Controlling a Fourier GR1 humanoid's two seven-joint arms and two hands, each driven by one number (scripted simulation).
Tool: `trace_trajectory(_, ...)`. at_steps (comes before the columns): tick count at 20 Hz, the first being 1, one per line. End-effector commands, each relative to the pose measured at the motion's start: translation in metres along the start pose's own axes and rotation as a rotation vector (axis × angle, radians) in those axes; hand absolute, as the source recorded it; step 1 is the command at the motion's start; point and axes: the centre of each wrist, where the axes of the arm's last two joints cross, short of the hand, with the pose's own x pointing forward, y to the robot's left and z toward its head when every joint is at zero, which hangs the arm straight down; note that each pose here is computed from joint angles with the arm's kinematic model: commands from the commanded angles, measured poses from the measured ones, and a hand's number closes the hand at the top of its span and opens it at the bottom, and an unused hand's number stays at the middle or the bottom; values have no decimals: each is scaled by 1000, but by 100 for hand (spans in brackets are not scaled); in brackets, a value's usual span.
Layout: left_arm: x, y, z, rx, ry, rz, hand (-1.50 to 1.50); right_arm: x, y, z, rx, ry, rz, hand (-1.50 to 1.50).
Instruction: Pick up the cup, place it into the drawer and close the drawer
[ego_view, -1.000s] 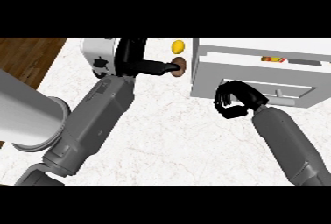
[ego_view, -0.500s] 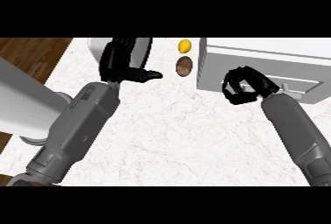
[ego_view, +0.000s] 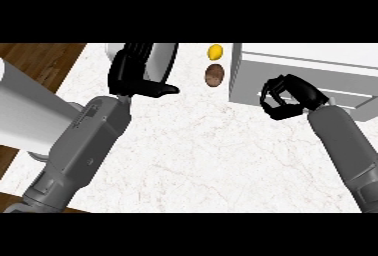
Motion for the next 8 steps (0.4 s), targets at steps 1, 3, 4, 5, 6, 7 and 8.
trace_trajectory(1,-3,4,6,-12,7,8,-150,55,-82,-1,-265,-17,121,150)
trace_trajectory(3,-3,-1,5,-17,1,35,-150,53,-84,2,-261,-17,109,150)
trace_trajectory(4,-5,0,7,-18,7,29,-150,53,-87,5,-242,-18,111,150)
trace_trajectory(5,-1,3,6,-20,-4,20,-150,52,-86,6,-246,-17,108,150)
trace_trajectory(6,-6,4,10,-19,11,32,-150,55,-93,9,-251,-23,102,150)
trace_trajectory(7,-2,3,8,-39,6,29,-150,54,-93,11,-251,-29,97,150)
trace_trajectory(8,-1,10,9,-23,0,11,-150,49,-93,14,-252,-22,80,150)
